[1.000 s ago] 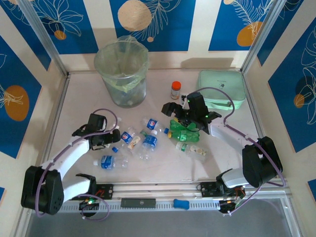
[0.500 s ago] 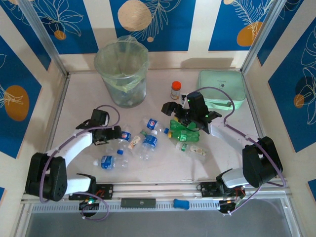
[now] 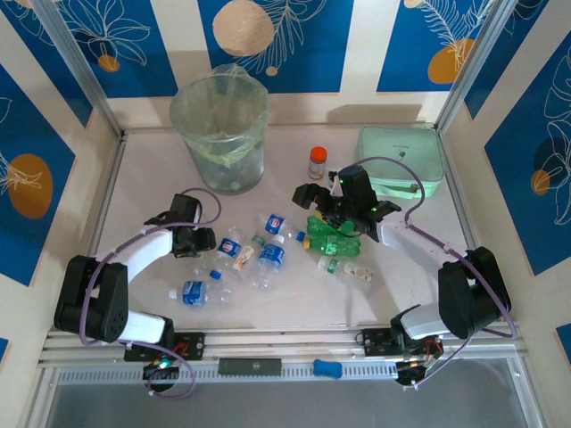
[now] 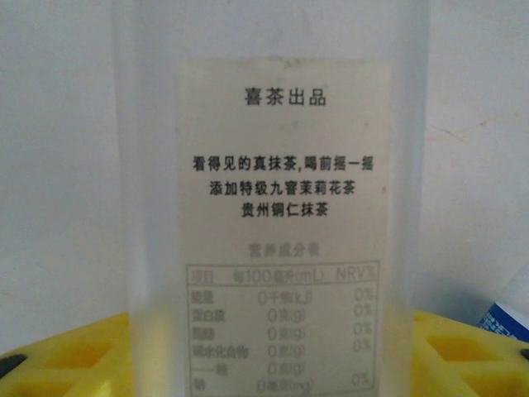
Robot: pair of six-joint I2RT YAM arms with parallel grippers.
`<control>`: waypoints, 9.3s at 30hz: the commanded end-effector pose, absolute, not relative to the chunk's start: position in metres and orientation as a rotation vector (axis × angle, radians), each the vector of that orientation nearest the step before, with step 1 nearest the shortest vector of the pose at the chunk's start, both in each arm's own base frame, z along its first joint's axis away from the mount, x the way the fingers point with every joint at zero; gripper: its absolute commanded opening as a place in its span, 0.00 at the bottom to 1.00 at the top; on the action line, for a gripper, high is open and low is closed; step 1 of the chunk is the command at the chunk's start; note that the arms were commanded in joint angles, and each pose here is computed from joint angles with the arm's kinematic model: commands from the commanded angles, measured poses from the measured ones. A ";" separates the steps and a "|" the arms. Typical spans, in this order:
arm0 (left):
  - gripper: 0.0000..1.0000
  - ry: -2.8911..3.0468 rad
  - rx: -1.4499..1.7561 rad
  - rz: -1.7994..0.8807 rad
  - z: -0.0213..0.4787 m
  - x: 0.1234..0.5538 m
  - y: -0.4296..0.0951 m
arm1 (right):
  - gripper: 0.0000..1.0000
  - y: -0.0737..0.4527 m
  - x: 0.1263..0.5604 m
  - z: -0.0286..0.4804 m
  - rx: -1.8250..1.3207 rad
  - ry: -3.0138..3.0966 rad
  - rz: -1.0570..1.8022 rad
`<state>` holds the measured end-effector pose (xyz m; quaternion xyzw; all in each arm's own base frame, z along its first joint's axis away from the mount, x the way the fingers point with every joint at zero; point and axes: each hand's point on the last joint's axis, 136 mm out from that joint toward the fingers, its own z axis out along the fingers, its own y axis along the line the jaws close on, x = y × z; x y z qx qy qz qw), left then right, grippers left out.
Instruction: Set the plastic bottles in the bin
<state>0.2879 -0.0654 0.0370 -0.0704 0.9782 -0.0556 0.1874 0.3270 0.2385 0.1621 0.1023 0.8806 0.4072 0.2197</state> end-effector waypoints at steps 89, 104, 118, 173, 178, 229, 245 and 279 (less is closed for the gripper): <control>0.99 1.954 0.458 -0.173 0.402 0.465 -0.174 | 0.99 0.185 0.302 0.180 0.385 2.358 1.051; 0.99 1.858 0.196 -0.906 0.320 0.362 -0.215 | 1.00 0.172 0.267 0.145 0.321 2.652 0.817; 0.99 1.998 0.136 -1.133 0.217 0.320 -0.269 | 0.99 0.114 0.219 0.083 0.439 2.902 0.384; 0.99 2.055 0.112 -1.123 0.199 0.319 -0.271 | 0.51 0.166 0.160 0.036 -0.001 3.089 -0.068; 0.99 2.050 0.114 -1.096 0.202 0.319 -0.268 | 0.48 0.189 0.172 0.060 -0.030 3.037 0.096; 0.59 2.062 0.526 -1.252 0.205 0.273 -0.377 | 0.47 0.237 0.316 0.213 0.319 2.317 1.117; 0.56 2.092 0.388 -1.082 0.194 0.285 -0.340 | 0.79 0.183 0.326 0.234 0.383 2.262 0.984; 0.53 1.953 0.332 -0.296 0.387 0.481 -0.162 | 0.84 0.160 0.287 0.212 0.435 2.293 0.966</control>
